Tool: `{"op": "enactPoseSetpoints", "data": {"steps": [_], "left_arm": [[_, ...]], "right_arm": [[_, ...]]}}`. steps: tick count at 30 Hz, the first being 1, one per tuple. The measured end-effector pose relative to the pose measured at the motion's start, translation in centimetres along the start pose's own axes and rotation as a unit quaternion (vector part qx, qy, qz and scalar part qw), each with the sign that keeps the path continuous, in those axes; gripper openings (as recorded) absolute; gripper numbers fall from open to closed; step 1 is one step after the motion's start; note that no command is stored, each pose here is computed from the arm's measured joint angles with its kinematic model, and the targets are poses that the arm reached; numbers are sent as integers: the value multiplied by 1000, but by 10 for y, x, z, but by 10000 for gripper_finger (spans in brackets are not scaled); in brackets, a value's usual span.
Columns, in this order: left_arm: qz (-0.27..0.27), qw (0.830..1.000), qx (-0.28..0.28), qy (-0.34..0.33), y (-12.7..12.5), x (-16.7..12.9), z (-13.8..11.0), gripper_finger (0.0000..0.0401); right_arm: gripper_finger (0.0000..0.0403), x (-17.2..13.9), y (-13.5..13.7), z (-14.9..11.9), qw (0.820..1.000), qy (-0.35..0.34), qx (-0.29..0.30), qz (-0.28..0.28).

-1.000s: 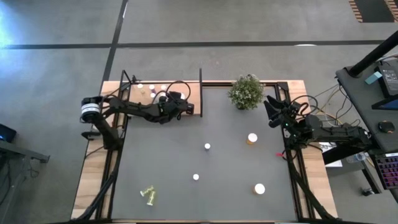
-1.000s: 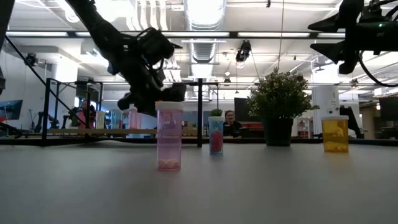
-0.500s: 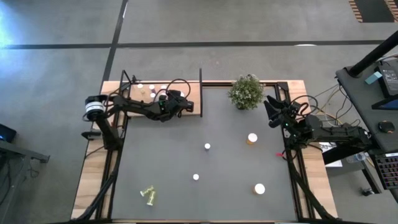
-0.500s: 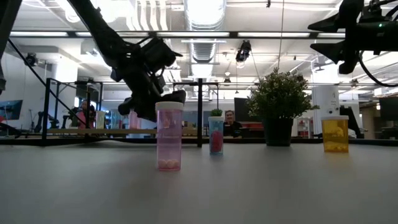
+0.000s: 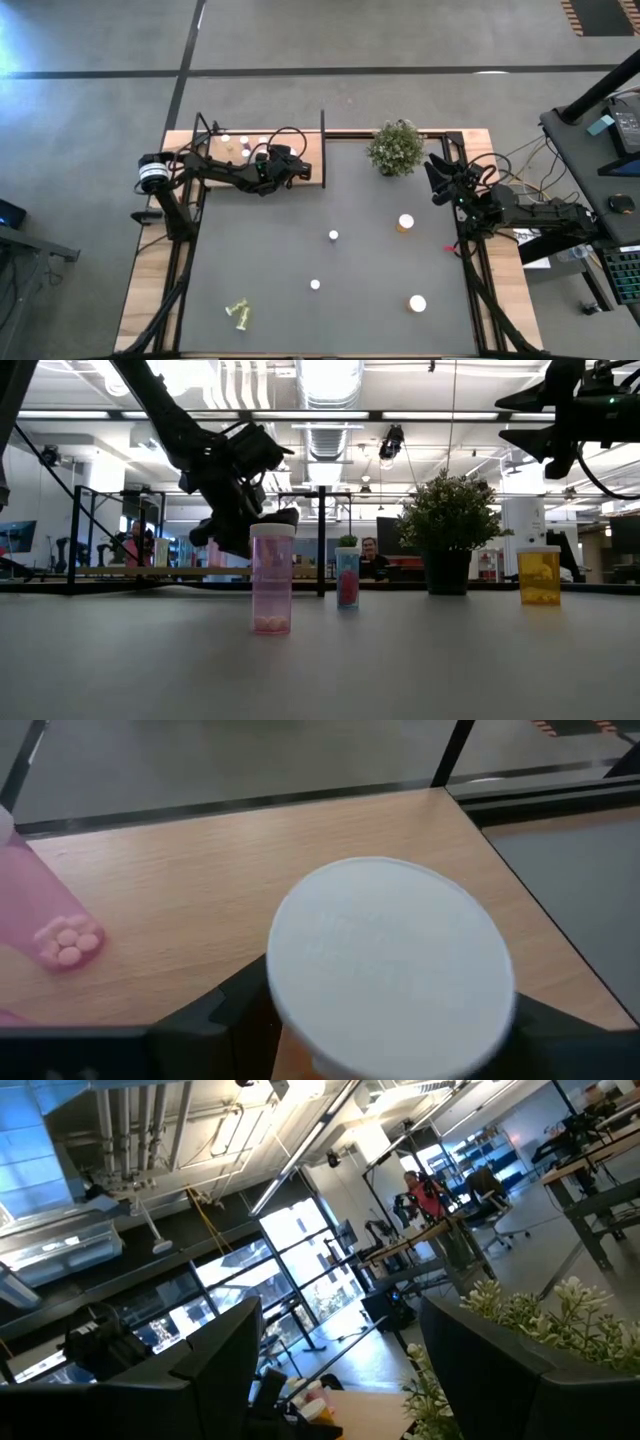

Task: Pick and place medicine bottles onto shelf by color
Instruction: Put the bottom left orange pill bottle on the shelf

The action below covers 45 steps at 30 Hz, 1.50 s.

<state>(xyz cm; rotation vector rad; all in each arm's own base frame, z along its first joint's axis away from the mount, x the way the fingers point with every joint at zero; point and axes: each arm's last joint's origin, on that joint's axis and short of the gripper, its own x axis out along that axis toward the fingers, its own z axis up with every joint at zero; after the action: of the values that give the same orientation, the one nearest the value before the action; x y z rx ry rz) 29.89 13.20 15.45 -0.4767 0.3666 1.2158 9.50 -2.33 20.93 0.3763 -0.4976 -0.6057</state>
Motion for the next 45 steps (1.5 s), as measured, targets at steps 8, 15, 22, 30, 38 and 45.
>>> {"op": "enactPoseSetpoints", "data": {"steps": [8, 15, 22, 30, 38, 45], "left_arm": [[5, 1000, -1, -6, 0, -1, 2, 218], [-38, 999, -9, -4, -3, -13, 15, 220], [-43, 999, -17, -23, 0, -25, 30, 220], [-67, 996, -7, -56, -3, -44, 58, 220], [-194, 981, -9, 11, -16, -55, 76, 220], [-201, 975, 3, 97, -19, -61, 79, 220]], "right_arm": [[260, 0, 0, 0, 1000, 0, 0, 0], [260, 0, 0, 0, 1000, 0, 0, 0], [260, 0, 0, 0, 1000, 0, 0, 0], [260, 0, 0, 0, 1000, 0, 0, 0], [260, 0, 0, 0, 1000, 0, 0, 0], [260, 0, 0, 0, 1000, 0, 0, 0]]}}
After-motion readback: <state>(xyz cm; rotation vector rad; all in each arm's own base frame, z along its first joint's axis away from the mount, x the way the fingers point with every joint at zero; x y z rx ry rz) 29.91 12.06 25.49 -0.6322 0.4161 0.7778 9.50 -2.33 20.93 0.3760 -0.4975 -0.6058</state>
